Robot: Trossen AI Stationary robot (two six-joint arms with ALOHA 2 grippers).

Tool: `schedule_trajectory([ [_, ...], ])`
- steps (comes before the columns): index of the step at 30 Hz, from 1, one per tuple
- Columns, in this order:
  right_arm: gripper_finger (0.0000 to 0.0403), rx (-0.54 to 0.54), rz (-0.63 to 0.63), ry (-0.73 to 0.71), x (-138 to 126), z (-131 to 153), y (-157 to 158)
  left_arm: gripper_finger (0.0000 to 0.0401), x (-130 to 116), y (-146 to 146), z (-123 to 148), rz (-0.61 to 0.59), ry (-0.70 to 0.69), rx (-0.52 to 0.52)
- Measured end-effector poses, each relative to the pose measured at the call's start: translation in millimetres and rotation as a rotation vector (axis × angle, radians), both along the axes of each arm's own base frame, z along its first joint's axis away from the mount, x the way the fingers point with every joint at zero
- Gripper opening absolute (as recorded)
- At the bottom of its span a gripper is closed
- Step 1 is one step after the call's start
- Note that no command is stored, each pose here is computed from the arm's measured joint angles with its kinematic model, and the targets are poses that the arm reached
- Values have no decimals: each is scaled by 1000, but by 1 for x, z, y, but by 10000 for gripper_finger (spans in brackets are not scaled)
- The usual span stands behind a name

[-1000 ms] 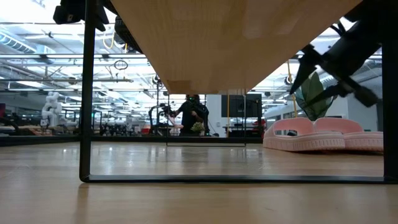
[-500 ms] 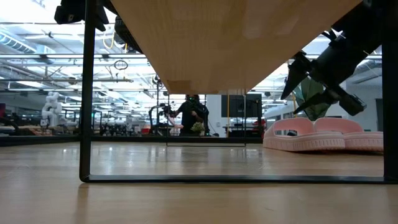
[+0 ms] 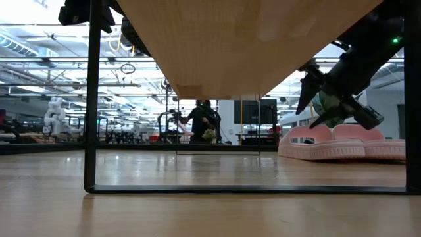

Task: Pick and place slides into the shelf
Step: Put the left pink slides on the shelf

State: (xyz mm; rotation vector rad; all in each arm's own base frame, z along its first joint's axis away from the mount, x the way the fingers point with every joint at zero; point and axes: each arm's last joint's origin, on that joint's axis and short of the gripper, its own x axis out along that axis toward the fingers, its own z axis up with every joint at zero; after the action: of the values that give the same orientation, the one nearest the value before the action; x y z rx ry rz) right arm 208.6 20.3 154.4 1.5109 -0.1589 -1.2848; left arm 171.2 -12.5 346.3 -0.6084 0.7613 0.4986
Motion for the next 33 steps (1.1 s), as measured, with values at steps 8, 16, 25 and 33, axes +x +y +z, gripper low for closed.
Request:
schedule_trajectory([
  [8,178,-5,-51,14,4,-7,-10,83,0,0,0,3,-1,4],
  [16,178,-13,-70,39,6,-11,-15,83,0,3,0,16,0,6],
  [25,176,-19,-62,47,6,-10,-15,83,0,6,0,21,2,2],
  [33,125,-20,-66,56,5,-11,-17,83,0,6,0,14,4,6],
])
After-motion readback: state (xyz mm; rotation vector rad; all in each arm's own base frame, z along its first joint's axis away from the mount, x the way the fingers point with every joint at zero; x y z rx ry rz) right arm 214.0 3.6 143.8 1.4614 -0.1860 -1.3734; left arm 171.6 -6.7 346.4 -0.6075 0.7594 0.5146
